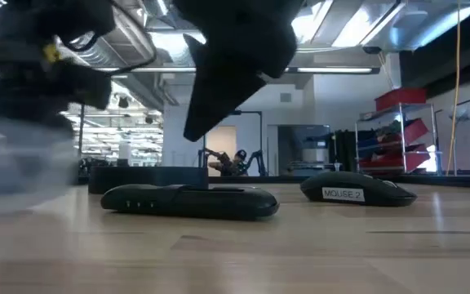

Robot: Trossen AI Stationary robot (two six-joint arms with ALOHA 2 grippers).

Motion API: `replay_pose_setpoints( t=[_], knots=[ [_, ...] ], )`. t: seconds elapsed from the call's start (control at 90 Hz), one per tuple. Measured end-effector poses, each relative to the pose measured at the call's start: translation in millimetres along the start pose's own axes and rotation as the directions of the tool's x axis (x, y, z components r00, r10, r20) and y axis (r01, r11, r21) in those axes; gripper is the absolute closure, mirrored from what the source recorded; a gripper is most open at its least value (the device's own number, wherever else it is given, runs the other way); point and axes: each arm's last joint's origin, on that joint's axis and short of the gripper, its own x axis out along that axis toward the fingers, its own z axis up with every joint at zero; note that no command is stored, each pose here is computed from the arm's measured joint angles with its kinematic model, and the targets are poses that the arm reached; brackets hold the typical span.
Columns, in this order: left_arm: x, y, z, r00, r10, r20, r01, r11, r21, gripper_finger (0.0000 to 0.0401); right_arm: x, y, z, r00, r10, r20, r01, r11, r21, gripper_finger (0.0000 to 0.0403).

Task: Insert battery
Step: Insert the silver battery into the remote control

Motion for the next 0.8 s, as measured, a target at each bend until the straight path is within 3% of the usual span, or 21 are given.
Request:
replay_pose_setpoints(
  t=[0.144,0.367,0.478,0.578,0.689,0.8],
  knots=[
    [-1.1,5.2,14.6,0.992,0.019,0.121,-0.011,0.998,-0.06,0.0364,-7.6,-3.8,0.8,1.0,-0.014,0.003,0.014,1.0,0.017,0.0176],
    [-1.4,13.2,15.1,0.994,0.056,0.09,-0.051,0.997,-0.054,0.0352,-19.9,-14.9,13.4,0.996,-0.01,0.09,0.004,0.998,0.066,0.0176],
    [-1.2,14.7,9.3,0.995,0.088,0.042,-0.086,0.995,-0.05,0.0354,-12.3,-24.2,29.6,0.977,0.118,0.176,-0.136,0.986,0.097,0.0176],
    [-1.3,14.4,4.7,0.992,0.123,0.026,-0.122,0.991,-0.053,0.036,1.7,-33.2,49.6,0.914,0.253,0.316,-0.297,0.95,0.1,0.0176],
    [-1.6,15.7,1.2,0.988,0.156,0.007,-0.155,0.985,-0.073,0.0361,21.2,-42.1,59.2,0.878,0.267,0.398,-0.338,0.934,0.117,0.0176],
    [-2.0,18.0,-1.3,0.983,0.182,-0.018,-0.182,0.976,-0.117,0.0359,32.0,-51.7,60.6,0.882,0.248,0.4,-0.34,0.924,0.176,0.0181]
  ],
)
